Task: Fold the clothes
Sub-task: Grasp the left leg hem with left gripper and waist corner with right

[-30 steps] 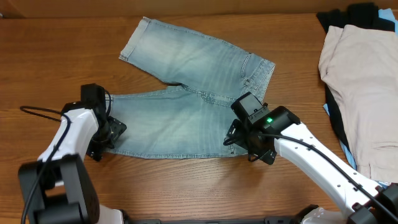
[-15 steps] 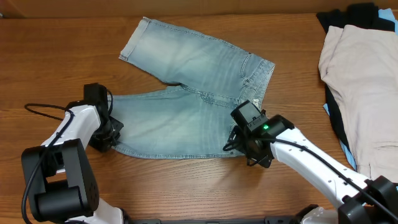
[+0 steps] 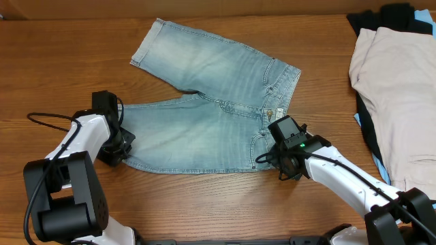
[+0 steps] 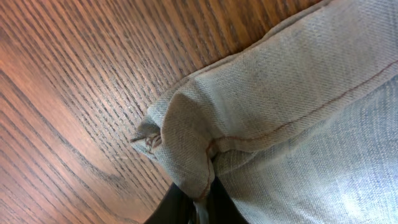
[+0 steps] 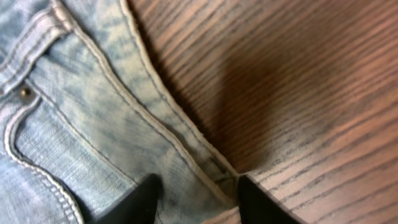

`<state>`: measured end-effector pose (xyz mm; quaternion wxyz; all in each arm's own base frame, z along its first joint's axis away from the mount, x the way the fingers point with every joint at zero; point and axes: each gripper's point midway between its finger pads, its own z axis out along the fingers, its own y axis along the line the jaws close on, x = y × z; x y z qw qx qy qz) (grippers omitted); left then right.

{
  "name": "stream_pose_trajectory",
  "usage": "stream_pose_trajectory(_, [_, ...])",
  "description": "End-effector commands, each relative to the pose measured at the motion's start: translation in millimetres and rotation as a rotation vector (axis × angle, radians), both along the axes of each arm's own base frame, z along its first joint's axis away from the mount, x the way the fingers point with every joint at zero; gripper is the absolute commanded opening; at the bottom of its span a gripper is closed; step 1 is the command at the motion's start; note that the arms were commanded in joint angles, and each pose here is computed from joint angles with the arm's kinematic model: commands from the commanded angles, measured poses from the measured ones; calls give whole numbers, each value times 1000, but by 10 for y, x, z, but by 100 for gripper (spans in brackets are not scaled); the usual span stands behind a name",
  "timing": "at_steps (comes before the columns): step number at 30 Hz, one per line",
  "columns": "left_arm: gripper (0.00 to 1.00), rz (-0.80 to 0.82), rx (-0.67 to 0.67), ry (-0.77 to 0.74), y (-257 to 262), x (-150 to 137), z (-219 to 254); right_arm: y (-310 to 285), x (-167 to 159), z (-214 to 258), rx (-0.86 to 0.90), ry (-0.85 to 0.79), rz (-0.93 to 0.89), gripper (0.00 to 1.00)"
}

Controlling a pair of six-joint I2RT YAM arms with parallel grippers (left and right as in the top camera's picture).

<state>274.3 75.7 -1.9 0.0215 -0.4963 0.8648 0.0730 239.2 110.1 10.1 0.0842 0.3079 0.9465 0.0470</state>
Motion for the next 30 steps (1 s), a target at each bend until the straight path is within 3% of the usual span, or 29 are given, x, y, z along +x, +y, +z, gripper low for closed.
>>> stream_pose_trajectory(1, [4,15,-7,54,18,-110,-163,-34,5,-14,-15,-7,-6,28])
stream_pose_trajectory(12, [4,15,-22,39,-6,-76,-168,-38,-66,-95,-21,40,5,9])
stream_pose_trajectory(13, [7,15,-22,39,-6,-76,-168,-40,-69,-96,-22,41,5,9])
stream_pose_trajectory(16, [36,15,-21,38,-4,-72,-168,-39,-67,-95,-22,40,6,9])
stream_pose_trajectory(17, [42,15,-21,35,-3,-65,-169,-25,-61,-94,-19,37,28,12])
stream_pose_trajectory(19, [43,15,-19,30,1,-54,-169,6,-52,-92,-8,34,59,21])
stream_pose_trajectory(27, [31,11,25,21,82,-37,-130,51,1,-80,-1,9,139,44])
stream_pose_trajectory(30, [38,78,17,-26,132,-34,27,50,-2,-80,-2,10,139,56])
